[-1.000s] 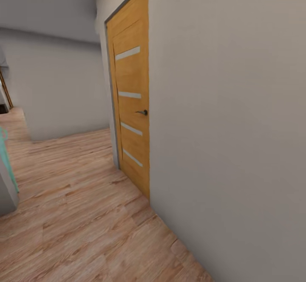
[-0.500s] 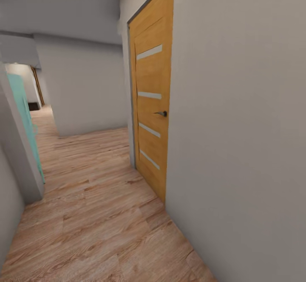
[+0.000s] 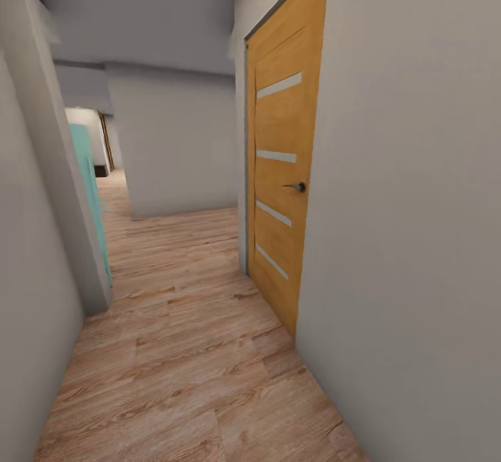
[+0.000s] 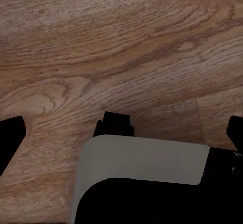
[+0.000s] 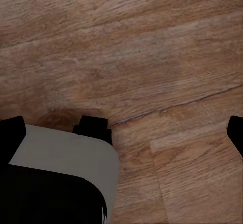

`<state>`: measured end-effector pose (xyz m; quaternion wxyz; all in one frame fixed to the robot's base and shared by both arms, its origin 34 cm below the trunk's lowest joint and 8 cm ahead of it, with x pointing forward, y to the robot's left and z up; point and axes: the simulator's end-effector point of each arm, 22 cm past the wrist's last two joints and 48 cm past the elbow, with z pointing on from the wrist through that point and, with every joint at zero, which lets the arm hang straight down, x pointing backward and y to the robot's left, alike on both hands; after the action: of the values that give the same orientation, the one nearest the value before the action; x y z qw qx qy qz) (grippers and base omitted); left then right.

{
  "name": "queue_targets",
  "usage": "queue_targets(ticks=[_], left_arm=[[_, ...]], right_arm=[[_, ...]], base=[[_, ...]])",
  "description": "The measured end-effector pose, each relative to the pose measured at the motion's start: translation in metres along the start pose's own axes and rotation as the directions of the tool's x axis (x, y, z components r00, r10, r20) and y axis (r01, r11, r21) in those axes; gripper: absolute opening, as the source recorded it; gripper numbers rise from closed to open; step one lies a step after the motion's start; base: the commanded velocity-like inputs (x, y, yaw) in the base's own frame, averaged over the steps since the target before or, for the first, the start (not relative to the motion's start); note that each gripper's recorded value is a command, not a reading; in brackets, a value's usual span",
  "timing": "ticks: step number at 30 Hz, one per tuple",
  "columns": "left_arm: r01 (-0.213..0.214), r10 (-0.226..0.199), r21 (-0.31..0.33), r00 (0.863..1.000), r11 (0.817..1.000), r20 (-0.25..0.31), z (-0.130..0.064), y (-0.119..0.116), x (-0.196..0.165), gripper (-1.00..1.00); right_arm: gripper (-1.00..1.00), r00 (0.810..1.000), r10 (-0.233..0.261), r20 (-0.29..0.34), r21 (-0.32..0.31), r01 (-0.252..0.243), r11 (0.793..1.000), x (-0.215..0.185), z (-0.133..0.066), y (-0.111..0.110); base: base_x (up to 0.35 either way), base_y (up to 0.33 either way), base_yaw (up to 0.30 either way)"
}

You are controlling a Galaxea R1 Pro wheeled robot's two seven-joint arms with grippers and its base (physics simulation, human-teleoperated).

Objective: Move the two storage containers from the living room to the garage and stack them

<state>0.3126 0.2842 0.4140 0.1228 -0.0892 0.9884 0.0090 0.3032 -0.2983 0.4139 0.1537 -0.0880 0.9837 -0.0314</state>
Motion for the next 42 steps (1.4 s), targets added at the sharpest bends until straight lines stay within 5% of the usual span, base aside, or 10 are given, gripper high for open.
queue_targets(ticks=[42], left_arm=[[0.0, 0.0, 0.0, 1.0, 1.0, 0.0, 0.0, 0.0, 0.0001, 1.0]], right_arm=[[1.0, 1.0, 0.004, 0.0, 0.0, -0.004, 1.0, 0.0, 0.0, -0.0001]], base=[[0.0, 0.0, 0.286]])
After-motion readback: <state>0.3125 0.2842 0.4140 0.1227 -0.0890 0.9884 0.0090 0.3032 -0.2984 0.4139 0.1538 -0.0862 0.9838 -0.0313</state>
